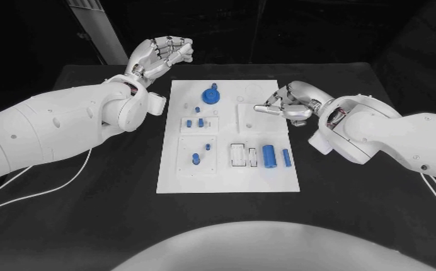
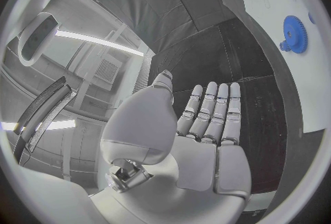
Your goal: Assemble the parts on the task board
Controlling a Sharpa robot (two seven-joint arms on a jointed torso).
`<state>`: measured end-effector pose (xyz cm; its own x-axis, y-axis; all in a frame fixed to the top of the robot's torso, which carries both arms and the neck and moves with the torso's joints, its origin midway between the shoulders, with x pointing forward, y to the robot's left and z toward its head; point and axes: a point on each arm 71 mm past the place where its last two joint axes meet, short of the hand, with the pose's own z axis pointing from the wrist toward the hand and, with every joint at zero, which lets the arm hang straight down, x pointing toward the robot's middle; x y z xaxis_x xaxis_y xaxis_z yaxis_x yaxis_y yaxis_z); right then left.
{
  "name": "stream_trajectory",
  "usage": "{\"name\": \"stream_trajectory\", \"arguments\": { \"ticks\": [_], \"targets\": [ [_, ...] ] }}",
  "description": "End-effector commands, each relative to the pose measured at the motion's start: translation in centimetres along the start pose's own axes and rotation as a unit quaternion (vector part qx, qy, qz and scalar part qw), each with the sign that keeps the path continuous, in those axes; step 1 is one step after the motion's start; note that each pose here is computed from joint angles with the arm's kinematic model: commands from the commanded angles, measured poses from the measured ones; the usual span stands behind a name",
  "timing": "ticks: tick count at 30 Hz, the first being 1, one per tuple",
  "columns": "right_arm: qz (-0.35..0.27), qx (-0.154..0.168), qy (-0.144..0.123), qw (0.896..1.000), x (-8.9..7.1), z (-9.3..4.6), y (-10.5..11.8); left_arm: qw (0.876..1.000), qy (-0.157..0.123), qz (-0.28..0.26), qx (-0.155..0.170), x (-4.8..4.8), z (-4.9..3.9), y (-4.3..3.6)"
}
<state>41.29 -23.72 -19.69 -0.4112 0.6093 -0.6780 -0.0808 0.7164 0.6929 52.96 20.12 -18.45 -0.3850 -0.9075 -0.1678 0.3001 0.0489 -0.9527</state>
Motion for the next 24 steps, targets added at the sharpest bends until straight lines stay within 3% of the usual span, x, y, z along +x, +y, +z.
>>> {"name": "stream_trajectory", "arguments": {
  "ticks": [1,12,24],
  "targets": [
    [0.023,0.059,0.029,0.998,0.8,-0.6,-1.0,0.997,0.004,-0.005,0.072,0.14,0.06,-1.08],
    [-0.041,0.130,0.056,0.989,1.9,-1.4,-1.9,0.997,0.005,-0.006,0.072,0.19,0.05,-1.03],
    [-0.076,0.153,0.063,0.983,2.4,-1.7,-1.6,0.997,0.004,-0.005,0.071,0.08,-0.07,-0.97]
  ]
}}
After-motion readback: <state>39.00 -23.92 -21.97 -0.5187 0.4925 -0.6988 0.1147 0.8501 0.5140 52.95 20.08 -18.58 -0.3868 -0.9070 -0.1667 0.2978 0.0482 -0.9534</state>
